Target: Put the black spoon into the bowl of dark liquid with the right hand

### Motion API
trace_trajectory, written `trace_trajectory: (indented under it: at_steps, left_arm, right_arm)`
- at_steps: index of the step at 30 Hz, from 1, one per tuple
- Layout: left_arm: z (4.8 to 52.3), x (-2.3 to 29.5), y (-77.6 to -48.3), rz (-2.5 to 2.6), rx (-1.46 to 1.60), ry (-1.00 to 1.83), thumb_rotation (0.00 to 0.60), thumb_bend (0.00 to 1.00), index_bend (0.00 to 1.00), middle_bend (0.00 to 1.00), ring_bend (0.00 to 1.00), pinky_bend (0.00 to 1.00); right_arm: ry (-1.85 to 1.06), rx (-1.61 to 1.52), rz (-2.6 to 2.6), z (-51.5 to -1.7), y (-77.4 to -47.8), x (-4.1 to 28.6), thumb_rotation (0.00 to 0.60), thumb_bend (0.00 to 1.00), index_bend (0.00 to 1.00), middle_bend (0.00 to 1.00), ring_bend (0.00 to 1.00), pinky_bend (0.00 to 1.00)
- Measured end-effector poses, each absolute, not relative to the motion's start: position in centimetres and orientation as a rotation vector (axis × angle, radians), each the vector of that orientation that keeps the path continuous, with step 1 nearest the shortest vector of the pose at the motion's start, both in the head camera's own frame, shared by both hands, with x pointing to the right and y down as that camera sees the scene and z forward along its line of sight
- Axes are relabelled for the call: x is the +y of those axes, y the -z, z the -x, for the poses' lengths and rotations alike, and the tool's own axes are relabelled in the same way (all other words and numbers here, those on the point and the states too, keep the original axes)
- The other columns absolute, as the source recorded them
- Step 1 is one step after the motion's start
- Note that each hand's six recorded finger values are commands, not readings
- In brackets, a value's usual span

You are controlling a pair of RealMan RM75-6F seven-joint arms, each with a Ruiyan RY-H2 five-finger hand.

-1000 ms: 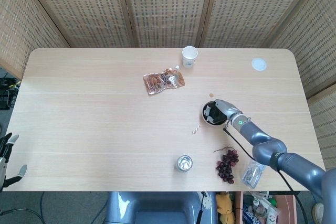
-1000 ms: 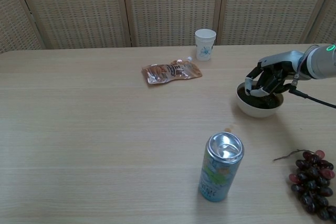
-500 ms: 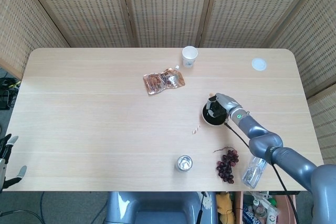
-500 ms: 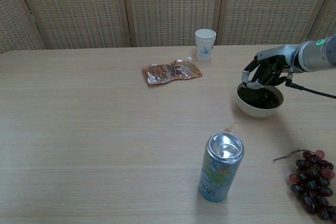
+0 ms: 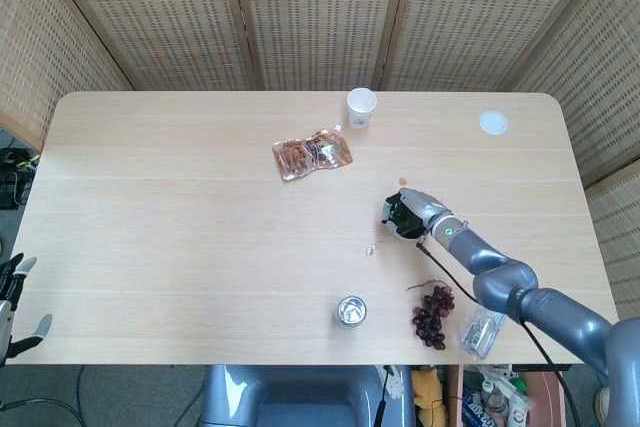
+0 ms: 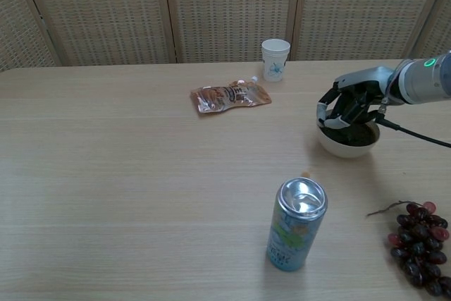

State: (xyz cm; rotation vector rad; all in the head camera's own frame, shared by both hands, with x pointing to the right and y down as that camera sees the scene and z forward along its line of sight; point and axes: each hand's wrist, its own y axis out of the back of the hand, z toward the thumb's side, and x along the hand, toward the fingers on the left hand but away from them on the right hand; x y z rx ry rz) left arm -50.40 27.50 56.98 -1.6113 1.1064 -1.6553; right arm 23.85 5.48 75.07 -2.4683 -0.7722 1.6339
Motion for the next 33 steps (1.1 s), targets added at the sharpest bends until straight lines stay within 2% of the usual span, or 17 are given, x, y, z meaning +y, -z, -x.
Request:
trace_trajectory:
  at_steps: [2, 4, 5, 7, 17, 20, 23, 25, 27, 29, 31, 33]
  left_arm:
    - [50.4, 27.5, -57.0, 1.613, 1.107, 1.653, 0.600, 0.36, 0.00, 0.00, 0.00, 0.00]
    - [50.4, 27.5, -57.0, 1.613, 1.108, 1.651, 0.600, 0.36, 0.00, 0.00, 0.00, 0.00]
    - [50.4, 27.5, -57.0, 1.613, 1.107, 1.652, 0.600, 0.36, 0.00, 0.00, 0.00, 0.00]
    - [50.4, 27.5, -56.9, 1.612, 1.107, 1.651, 0.600, 0.36, 0.00, 0.00, 0.00, 0.00]
    - [49.8, 27.0, -56.6, 1.613, 1.094, 1.618, 0.600, 0.36, 0.00, 0.00, 0.00, 0.00]
    - [49.6, 26.8, -56.4, 1.612, 1.086, 1.605, 0.600, 0.36, 0.00, 0.00, 0.00, 0.00]
    - [49.3, 26.5, -56.2, 1.613, 1.074, 1.584, 0.600, 0.36, 0.00, 0.00, 0.00, 0.00]
    - [49.1, 26.3, -56.1, 1.613, 1.063, 1.571, 0.600, 0.36, 0.00, 0.00, 0.00, 0.00]
    - [48.8, 26.1, -56.0, 1.615, 1.051, 1.558, 0.600, 0.36, 0.00, 0.00, 0.00, 0.00]
    - [48.6, 25.9, -56.0, 1.617, 1.037, 1.545, 0.600, 0.36, 0.00, 0.00, 0.00, 0.00]
    - [48.2, 25.7, -55.9, 1.620, 1.025, 1.530, 0.600, 0.36, 0.00, 0.00, 0.00, 0.00]
    - [47.9, 25.5, -55.9, 1.624, 1.017, 1.514, 0.600, 0.36, 0.00, 0.00, 0.00, 0.00]
  right_arm:
    - [-1.633, -0.774, 2.458, -24.1, -75.0, 5.4, 0.600, 0.34, 0.71, 0.92, 0.93, 1.00]
    - [-1.630, -0.782, 2.444, -24.5, -74.9, 5.3, 0.600, 0.12, 0.64, 0.92, 0.93, 1.00]
    - [-1.628, -0.786, 2.438, -24.7, -74.8, 5.2, 0.600, 0.05, 0.60, 0.92, 0.93, 1.00]
    - [-1.619, -0.796, 2.423, -25.0, -74.7, 5.1, 0.600, 0.00, 0.52, 0.92, 0.93, 1.00]
    - [-1.561, -0.840, 2.381, -25.6, -73.6, 5.2, 0.600, 0.00, 0.36, 0.88, 0.93, 1.00]
    - [-1.530, -0.856, 2.363, -25.7, -72.9, 5.2, 0.600, 0.00, 0.35, 0.80, 0.89, 1.00]
    - [-1.491, -0.904, 2.362, -25.8, -72.0, 5.4, 0.600, 0.00, 0.35, 0.65, 0.74, 0.90]
    - [-1.462, -0.939, 2.348, -25.9, -71.3, 5.4, 0.600, 0.00, 0.35, 0.55, 0.61, 0.76]
    - [-1.429, -0.975, 2.312, -26.3, -70.5, 5.3, 0.600, 0.01, 0.35, 0.49, 0.52, 0.68]
    - [-1.399, -1.009, 2.278, -26.6, -69.8, 5.3, 0.600, 0.08, 0.35, 0.45, 0.46, 0.64]
    - [-1.363, -1.053, 2.243, -26.9, -68.9, 5.5, 0.600, 0.21, 0.38, 0.42, 0.42, 0.59]
    - [-1.330, -1.100, 2.211, -27.2, -67.9, 5.9, 0.600, 0.26, 0.39, 0.41, 0.39, 0.55]
